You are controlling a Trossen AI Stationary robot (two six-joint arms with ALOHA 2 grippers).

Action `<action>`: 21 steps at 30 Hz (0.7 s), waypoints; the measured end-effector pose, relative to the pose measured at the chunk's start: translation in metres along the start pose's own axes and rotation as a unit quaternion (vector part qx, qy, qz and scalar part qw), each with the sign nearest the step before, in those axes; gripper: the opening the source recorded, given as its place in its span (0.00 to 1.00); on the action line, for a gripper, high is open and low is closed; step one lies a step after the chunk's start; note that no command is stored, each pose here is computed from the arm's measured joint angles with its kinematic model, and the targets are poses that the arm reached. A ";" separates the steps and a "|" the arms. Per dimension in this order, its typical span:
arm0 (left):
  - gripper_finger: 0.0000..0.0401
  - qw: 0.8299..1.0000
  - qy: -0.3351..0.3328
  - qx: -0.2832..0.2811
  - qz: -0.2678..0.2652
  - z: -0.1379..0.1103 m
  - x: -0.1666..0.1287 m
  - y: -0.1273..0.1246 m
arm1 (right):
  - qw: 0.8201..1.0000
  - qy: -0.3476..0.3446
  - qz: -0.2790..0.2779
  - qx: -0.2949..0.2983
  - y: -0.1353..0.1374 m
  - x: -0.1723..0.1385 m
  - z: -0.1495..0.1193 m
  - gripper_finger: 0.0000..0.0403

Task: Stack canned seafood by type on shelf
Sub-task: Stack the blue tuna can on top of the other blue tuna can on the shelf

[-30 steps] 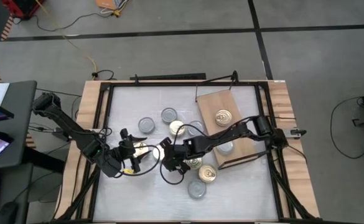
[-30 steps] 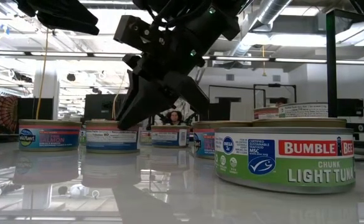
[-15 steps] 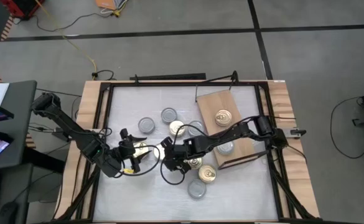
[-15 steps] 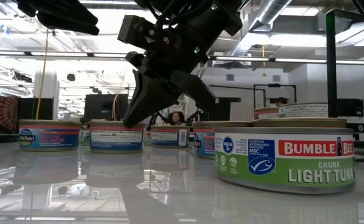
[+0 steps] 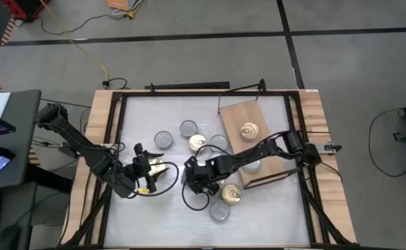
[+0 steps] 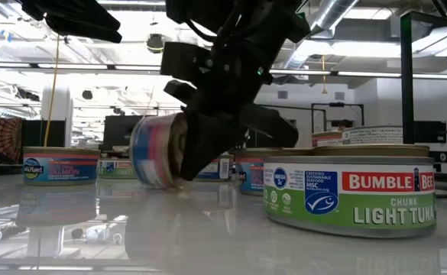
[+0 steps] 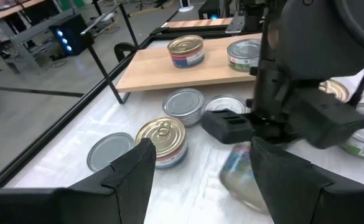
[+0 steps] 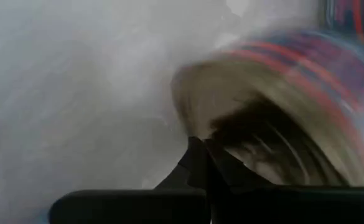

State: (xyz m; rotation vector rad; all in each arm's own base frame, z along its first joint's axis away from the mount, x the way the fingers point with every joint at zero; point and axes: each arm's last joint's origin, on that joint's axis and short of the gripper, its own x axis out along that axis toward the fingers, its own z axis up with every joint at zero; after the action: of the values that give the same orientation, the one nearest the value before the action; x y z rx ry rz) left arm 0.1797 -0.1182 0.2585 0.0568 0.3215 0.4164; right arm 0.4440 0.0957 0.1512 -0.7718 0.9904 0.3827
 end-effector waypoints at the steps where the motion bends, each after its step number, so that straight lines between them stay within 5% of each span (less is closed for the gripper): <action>1: 0.62 1.000 0.000 0.000 0.000 0.000 0.000 0.000 | 1.000 0.002 0.000 0.005 0.000 0.000 0.000 0.04; 8: 0.62 1.000 0.006 -0.019 -0.009 -0.001 0.000 0.000 | 1.000 0.008 -0.001 0.030 -0.005 -0.005 -0.003 0.05; 14: 0.62 0.999 0.020 -0.027 -0.027 -0.002 0.004 -0.003 | 0.994 0.036 -0.050 0.087 -0.026 -0.041 -0.004 0.14; 21: 0.62 0.999 0.027 -0.035 -0.027 -0.002 0.007 -0.001 | 0.978 0.034 -0.031 0.205 -0.037 -0.076 -0.014 0.39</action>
State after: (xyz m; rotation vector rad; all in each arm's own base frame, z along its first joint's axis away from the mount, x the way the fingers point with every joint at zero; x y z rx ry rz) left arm 0.1858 -0.1156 0.2549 -0.0322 0.3600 0.3759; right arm 0.4194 0.0640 0.2271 -0.4416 1.0635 0.0902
